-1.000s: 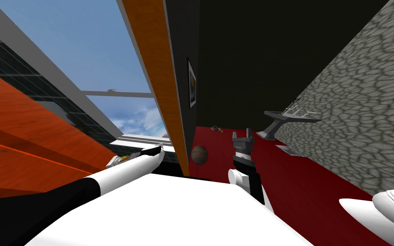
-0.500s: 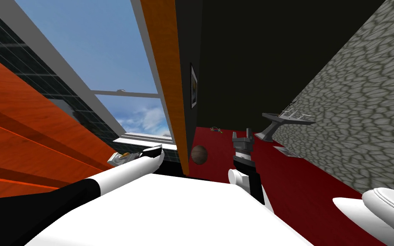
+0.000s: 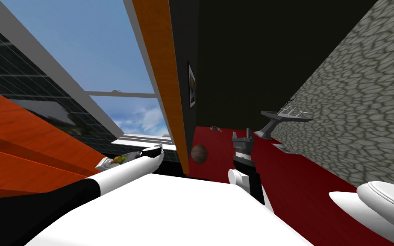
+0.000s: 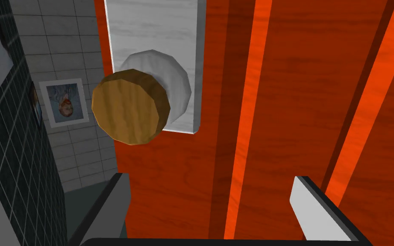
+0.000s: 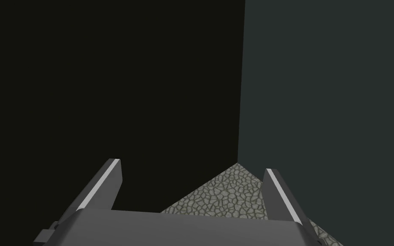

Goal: Push the door open

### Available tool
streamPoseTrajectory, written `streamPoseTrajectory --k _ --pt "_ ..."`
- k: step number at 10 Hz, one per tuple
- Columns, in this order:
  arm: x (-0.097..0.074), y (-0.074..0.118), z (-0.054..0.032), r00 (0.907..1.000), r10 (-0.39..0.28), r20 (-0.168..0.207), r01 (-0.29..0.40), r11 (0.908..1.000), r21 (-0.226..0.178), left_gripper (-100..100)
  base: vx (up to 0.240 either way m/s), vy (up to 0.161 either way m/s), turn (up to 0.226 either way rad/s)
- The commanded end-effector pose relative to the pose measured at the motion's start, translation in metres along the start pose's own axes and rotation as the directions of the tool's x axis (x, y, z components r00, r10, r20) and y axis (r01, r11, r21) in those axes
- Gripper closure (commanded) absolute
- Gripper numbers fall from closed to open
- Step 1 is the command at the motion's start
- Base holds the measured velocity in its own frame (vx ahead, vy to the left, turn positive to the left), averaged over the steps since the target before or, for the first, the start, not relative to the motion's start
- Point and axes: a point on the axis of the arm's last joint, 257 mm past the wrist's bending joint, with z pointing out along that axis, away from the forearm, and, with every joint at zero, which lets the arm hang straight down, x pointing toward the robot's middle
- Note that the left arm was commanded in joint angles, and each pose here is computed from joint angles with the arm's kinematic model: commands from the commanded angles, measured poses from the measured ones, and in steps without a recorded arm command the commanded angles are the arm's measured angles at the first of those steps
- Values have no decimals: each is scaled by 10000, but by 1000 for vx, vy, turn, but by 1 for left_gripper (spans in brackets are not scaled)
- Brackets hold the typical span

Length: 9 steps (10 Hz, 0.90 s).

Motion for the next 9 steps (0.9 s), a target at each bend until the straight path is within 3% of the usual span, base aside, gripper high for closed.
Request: streamPoseTrajectory --k 1,9 --pt "-7 -56 -27 10000 -36 -19 36 9999 109 -100 -50 16 25" --pt "-86 -56 -9 9993 -145 354 140 9998 149 -100 -61 17 -20"
